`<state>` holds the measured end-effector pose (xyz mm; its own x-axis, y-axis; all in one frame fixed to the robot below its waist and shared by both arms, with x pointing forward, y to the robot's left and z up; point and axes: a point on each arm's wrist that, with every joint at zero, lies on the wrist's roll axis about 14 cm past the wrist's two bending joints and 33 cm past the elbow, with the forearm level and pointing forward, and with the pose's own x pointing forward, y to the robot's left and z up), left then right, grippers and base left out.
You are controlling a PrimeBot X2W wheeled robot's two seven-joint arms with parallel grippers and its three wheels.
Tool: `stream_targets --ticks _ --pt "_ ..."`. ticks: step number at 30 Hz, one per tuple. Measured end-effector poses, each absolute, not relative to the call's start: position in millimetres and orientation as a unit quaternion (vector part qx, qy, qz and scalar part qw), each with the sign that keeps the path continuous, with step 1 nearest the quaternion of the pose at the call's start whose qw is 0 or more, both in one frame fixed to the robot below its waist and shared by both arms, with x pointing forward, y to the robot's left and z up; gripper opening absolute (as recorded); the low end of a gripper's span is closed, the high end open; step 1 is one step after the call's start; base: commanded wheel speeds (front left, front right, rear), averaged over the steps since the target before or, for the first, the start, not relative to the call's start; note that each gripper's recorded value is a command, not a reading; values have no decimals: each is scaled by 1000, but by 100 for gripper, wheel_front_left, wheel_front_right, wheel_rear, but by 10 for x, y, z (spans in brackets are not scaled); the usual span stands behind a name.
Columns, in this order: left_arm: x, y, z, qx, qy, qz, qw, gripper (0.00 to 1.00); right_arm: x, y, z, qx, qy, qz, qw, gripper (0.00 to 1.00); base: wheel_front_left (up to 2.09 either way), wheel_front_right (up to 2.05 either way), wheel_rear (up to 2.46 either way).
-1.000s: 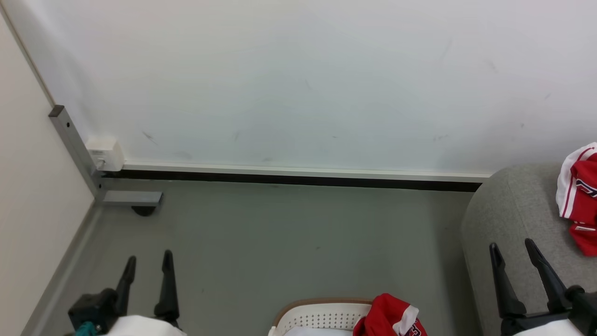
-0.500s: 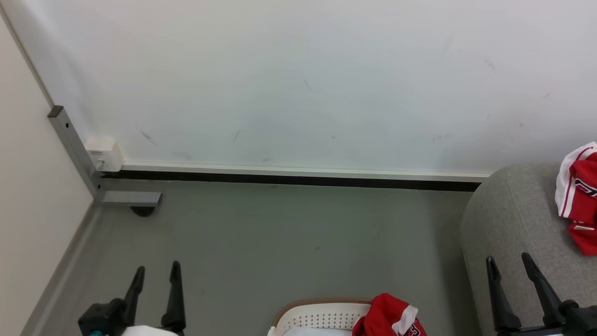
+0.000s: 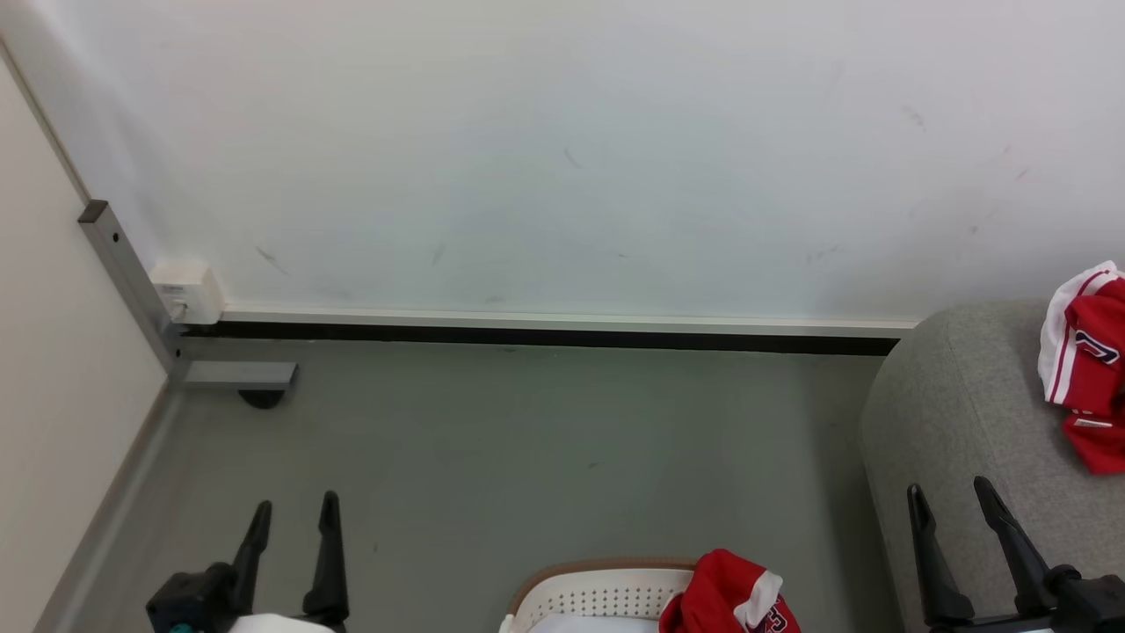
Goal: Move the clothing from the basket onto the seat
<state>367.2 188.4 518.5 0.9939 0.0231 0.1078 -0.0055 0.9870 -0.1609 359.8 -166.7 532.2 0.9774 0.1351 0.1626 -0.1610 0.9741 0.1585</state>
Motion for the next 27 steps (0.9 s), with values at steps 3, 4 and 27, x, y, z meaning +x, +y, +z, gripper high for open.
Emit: stream_targets --ticks 3,4,27 --pt "3681 1876 5180 -80 -54 5 995 100 3595 -1680 5320 87 -76 73 991 100 0 0 0" --pt "3686 1868 5180 -80 -54 3 995 100 3593 -1684 5318 87 -75 72 991 100 0 0 0" --pt "4317 963 5096 -86 -35 -132 987 100 3863 -2018 5324 60 -73 37 995 100 0 0 0"
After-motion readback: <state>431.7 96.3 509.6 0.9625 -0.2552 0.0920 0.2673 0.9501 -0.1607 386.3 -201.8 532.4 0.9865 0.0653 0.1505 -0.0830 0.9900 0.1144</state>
